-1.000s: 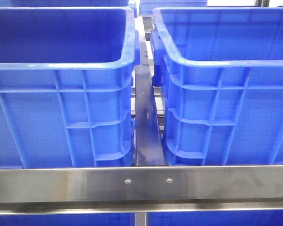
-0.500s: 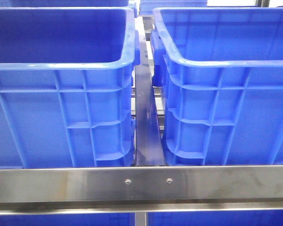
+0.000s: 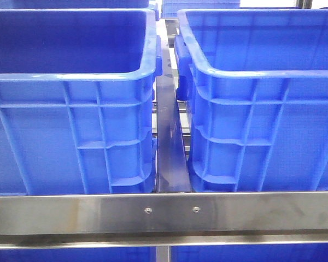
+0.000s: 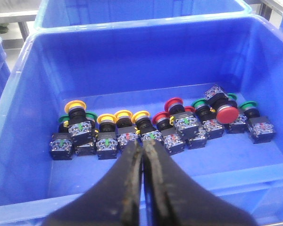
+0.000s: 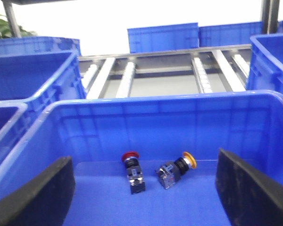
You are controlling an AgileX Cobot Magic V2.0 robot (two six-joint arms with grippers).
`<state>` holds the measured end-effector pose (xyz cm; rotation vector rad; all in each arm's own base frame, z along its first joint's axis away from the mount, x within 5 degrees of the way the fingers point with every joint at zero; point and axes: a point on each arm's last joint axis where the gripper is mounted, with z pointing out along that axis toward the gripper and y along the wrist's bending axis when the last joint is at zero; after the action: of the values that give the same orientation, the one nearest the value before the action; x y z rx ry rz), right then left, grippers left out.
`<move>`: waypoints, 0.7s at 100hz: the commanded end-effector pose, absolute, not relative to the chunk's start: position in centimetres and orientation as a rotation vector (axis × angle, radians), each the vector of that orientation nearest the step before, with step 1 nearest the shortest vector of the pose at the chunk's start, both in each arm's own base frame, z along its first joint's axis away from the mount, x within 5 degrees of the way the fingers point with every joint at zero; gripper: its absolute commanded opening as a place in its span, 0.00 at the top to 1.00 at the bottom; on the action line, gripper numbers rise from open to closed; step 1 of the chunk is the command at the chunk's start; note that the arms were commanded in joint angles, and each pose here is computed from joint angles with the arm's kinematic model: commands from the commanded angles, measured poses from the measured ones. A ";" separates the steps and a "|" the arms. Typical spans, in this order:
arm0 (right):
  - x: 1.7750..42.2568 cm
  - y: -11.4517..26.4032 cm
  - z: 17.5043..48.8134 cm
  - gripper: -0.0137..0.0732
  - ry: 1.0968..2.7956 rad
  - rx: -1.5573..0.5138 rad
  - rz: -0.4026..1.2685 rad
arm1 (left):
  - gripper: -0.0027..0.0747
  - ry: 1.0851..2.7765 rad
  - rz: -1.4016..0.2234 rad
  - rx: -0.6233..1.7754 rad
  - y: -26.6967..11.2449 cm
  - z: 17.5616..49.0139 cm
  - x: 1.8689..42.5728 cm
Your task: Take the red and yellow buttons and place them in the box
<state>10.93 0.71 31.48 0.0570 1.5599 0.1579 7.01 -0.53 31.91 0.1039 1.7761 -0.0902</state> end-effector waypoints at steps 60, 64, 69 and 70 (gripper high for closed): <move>9.2 0.9 31.7 0.12 1.494 0.015 0.178 | 0.99 1.683 -0.114 0.125 -0.8 33.4 7.1; 9.2 0.9 31.7 0.12 1.494 0.015 0.178 | 0.99 1.683 -0.114 0.125 -0.8 33.4 7.1; 9.2 0.9 31.7 0.12 1.494 0.015 0.178 | 0.99 1.683 -0.114 0.125 -0.8 33.4 7.1; 9.2 0.9 31.7 0.12 1.494 0.015 0.178 | 0.99 1.683 -0.114 0.125 -0.8 33.4 7.1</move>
<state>9.23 0.96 30.94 0.0218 1.5142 0.1885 7.01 -0.53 31.91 0.1039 1.7761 -0.0902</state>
